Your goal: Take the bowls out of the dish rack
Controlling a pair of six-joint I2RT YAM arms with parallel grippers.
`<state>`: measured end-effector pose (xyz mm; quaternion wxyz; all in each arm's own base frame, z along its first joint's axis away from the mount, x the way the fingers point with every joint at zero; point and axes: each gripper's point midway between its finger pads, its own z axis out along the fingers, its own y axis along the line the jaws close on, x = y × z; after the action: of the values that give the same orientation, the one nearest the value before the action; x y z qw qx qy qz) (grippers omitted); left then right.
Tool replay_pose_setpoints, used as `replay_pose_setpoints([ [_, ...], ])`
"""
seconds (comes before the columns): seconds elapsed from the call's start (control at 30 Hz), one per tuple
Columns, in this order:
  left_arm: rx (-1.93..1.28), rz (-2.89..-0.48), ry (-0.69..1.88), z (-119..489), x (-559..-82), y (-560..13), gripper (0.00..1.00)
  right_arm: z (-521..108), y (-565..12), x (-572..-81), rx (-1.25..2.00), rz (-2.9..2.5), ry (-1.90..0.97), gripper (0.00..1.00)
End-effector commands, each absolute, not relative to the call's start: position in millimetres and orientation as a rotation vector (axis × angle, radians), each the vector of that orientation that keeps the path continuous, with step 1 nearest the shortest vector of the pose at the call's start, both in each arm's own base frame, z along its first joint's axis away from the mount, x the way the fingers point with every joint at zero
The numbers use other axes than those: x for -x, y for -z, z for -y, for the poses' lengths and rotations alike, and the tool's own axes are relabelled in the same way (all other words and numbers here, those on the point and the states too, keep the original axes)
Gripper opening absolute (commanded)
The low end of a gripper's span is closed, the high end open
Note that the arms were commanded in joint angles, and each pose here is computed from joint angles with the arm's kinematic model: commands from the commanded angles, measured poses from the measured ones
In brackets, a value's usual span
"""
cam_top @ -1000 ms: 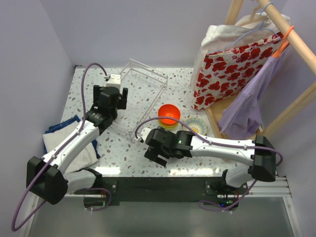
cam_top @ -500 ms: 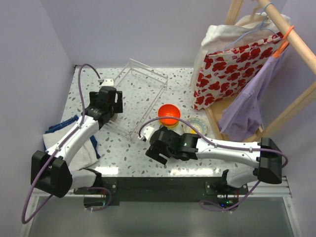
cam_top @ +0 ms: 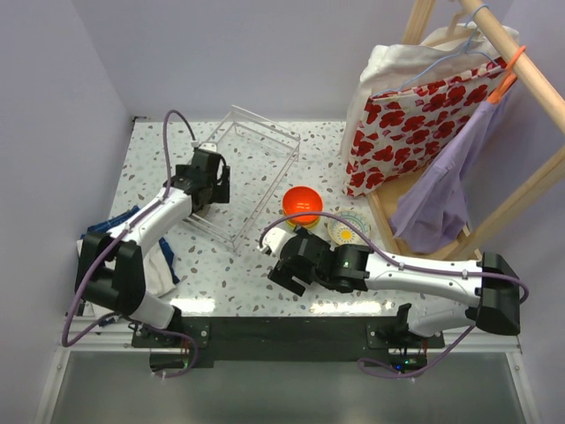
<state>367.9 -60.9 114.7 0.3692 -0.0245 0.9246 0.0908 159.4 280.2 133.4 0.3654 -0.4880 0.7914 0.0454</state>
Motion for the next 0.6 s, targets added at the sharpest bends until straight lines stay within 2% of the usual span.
replay_pose_setpoints([
  [0.0, 0.054, -2.41, -0.093, 84, -383, -113, 1.0, -280, -146, -169, 1.175, -1.979, -0.104, 0.99],
  [0.3, 0.007, -2.438, 0.107, 126, -416, -112, 1.0, -267, -150, -176, 1.095, -1.957, -0.072, 0.99],
  [0.57, -0.067, -2.382, 0.21, 155, -464, -122, 1.0, -265, -145, -176, 1.099, -1.966, -0.055, 0.99],
])
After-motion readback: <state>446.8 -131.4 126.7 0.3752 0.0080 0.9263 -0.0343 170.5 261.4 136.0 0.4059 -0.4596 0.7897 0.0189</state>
